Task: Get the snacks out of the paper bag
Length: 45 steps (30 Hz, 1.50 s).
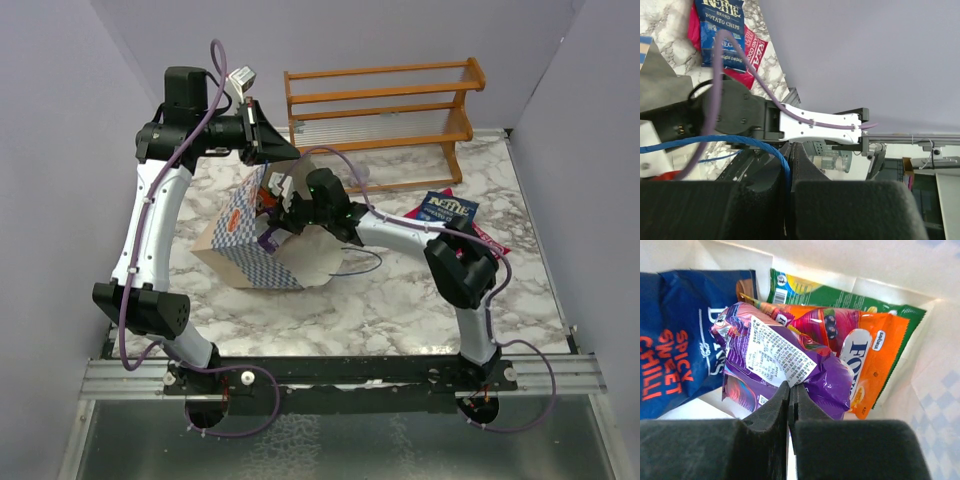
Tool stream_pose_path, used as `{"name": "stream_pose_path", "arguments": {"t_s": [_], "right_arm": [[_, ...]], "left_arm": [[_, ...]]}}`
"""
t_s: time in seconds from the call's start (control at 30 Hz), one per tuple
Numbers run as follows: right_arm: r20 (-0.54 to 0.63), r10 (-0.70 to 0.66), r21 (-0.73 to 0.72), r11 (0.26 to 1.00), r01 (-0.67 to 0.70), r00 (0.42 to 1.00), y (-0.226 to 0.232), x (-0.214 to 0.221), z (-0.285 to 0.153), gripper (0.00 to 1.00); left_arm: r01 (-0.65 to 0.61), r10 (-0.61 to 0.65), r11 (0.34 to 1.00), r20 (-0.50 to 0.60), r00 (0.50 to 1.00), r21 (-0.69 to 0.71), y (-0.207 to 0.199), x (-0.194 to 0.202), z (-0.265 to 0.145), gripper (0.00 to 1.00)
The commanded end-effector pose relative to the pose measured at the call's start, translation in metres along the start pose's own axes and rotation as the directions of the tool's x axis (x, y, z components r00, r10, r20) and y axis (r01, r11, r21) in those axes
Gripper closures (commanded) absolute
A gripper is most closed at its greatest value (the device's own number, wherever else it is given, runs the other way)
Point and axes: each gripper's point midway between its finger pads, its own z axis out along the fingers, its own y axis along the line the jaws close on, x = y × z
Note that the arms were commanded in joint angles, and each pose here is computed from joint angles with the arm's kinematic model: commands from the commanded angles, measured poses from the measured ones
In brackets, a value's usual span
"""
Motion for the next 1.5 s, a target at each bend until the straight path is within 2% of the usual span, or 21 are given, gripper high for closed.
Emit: {"name": "stream_pose_path", "arguments": {"t_s": [0.0,0.27,0.4,0.57,0.67,0.87,1.03,1.2,1.33,1.4,1.47], "right_arm": [[0.073,-0.049,0.025,0.999,0.048,0.996,0.002,-0.049,-0.024,0.99],[0.065,0.003,0.05,0.999,-0.007,0.998,0.011,-0.059,-0.054,0.99],[0.089,0.006,0.074,0.997,-0.012,0.996,0.014,-0.079,-0.075,0.99],[0.138,0.005,0.141,0.99,-0.025,0.99,0.013,-0.106,-0.108,0.99],[0.119,-0.001,0.177,0.984,-0.02,0.993,0.013,-0.115,-0.128,0.99],[0.082,-0.071,0.346,0.937,0.039,0.994,0.004,-0.128,-0.189,0.99],[0.006,-0.109,0.587,0.805,0.085,0.994,-0.016,-0.126,-0.262,0.99],[0.014,-0.042,0.849,0.528,0.011,0.999,-0.036,-0.117,-0.355,0.99],[-0.03,0.06,0.919,0.395,0.004,0.998,-0.037,-0.083,-0.384,0.99],[-0.023,0.142,0.955,0.295,-0.02,0.99,-0.043,-0.069,-0.398,0.99],[-0.023,0.2,0.96,0.277,-0.034,0.979,-0.05,-0.055,-0.396,0.99]], "left_arm": [[-0.071,0.07,0.997,0.045,0.997,0.015,-0.016,0.002,-0.008,1.0],[-0.069,0.068,0.998,0.081,0.994,0.005,-0.009,0.0,-0.006,1.0],[-0.07,0.069,0.997,0.086,0.994,0.014,-0.008,0.003,-0.006,1.0],[-0.073,0.068,0.996,0.09,0.994,0.053,-0.011,0.005,-0.005,1.0],[-0.085,0.079,0.994,0.082,0.993,0.074,-0.015,0.006,-0.006,1.0],[-0.095,0.09,0.991,0.063,0.994,0.09,-0.016,0.012,-0.007,1.0],[-0.1,0.094,0.992,0.075,0.993,0.081,-0.015,0.01,-0.007,1.0],[-0.086,0.08,0.993,0.068,0.994,0.075,-0.01,0.01,-0.006,1.0],[-0.087,0.081,0.993,0.072,0.994,0.081,-0.013,0.009,-0.006,1.0],[-0.086,0.08,0.993,0.078,0.994,0.077,-0.014,0.008,-0.007,1.0],[-0.089,0.082,0.994,0.091,0.992,0.07,-0.014,0.007,-0.007,1.0]]}}
